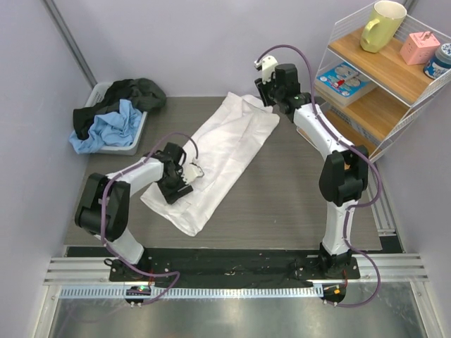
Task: Fold and stack the long sleeve shirts
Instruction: Fold the shirt
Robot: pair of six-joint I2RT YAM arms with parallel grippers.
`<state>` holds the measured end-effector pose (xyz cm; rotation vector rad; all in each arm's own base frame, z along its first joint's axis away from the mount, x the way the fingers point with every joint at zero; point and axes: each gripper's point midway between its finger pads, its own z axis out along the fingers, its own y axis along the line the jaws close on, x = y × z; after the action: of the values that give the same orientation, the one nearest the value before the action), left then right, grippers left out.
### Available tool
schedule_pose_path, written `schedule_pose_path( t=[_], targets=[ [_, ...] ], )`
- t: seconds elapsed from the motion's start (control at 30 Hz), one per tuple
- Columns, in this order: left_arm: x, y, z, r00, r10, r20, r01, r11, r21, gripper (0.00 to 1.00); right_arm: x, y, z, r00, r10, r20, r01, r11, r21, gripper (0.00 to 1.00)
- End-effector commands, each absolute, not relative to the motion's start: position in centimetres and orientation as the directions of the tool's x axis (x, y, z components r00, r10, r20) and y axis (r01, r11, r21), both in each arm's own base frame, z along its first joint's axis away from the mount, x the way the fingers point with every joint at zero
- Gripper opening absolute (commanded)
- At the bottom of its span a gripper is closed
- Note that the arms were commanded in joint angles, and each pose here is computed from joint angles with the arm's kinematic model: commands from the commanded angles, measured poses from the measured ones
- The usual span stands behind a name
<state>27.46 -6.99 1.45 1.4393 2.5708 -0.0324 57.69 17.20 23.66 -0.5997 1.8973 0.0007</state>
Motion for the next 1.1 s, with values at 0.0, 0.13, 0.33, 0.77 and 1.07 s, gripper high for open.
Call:
schedule_pose_path(
  t=[0.0, 0.13, 0.33, 0.77, 1.07],
  targets=[
    [22.2, -7.9, -0.6, -0.419, 0.908, -0.022, 0.908, 0.419, -0.014, 0.65, 54.9, 16.7, 21.2, -0.387, -0.379, -0.841, -0.448, 0.874, -0.188, 0.43],
    [18.8, -13.1, 0.4, -0.295, 0.955, -0.025, 0.953, 0.292, -0.080, 0.62, 53.3, 15.5, 19.9, -0.438, -0.379, -0.815, -0.453, 0.876, -0.164, 0.41],
    [16.1, -22.8, 2.0, -0.178, 0.977, -0.117, 0.980, 0.165, -0.110, 0.61, 52.3, 14.4, 17.7, -0.513, -0.356, -0.781, -0.451, 0.886, -0.108, 0.40],
    [20.0, -27.8, 12.1, -0.417, 0.714, -0.563, 0.909, 0.319, -0.269, 0.76, 49.7, 17.4, 8.5, -0.703, -0.330, -0.630, -0.514, 0.848, 0.129, 0.37],
    [25.4, -21.6, 11.8, -0.619, 0.547, -0.563, 0.779, 0.522, -0.348, 0.75, 51.2, 18.2, 2.8, -0.735, -0.359, -0.575, -0.520, 0.843, 0.139, 0.36]
  ],
)
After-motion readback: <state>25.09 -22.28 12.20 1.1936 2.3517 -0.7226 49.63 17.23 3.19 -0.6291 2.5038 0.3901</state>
